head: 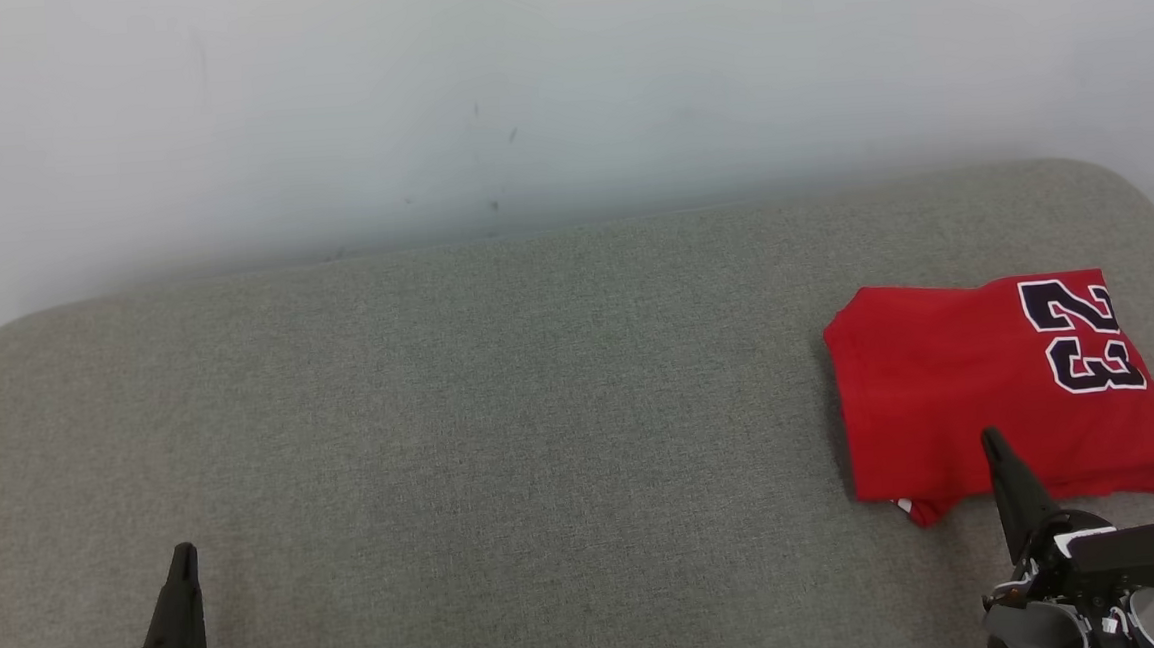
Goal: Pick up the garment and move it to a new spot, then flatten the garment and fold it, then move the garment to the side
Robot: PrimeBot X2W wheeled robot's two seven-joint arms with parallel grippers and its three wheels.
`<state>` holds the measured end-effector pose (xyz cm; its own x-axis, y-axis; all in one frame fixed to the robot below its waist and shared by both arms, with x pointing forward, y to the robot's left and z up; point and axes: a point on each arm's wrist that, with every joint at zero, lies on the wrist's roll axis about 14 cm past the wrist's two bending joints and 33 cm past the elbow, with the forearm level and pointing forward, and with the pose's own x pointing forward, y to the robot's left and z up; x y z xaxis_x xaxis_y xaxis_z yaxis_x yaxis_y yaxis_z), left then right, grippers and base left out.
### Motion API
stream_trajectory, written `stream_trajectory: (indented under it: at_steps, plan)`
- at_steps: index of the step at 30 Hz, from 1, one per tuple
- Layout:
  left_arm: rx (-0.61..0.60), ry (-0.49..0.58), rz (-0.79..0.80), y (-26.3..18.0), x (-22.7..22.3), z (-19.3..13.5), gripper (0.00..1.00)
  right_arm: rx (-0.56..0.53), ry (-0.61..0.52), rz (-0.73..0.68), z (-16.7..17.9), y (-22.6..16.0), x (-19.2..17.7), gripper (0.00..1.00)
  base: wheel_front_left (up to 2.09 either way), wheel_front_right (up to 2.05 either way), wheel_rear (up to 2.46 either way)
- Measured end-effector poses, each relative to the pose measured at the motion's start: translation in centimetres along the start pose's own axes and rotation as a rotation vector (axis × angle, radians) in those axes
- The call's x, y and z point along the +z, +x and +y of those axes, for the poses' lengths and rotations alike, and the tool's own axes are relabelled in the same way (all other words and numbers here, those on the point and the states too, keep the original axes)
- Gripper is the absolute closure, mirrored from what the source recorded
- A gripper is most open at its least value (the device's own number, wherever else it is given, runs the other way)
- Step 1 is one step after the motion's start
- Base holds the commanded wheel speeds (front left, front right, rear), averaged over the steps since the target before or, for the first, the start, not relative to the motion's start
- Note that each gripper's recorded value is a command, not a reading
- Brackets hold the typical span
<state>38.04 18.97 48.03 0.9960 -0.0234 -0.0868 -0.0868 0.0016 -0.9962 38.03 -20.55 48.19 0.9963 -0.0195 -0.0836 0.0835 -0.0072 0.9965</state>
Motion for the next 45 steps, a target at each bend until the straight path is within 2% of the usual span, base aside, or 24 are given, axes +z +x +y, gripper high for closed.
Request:
stream_trajectory:
  at_steps: [45]
  plan:
    - [0.0,0.0,0.0,0.0,-0.01,0.01,1.0,0.0,0.0,0.0,0.0,0.0,-0.01,1.0,0.0,0.0,0.0]
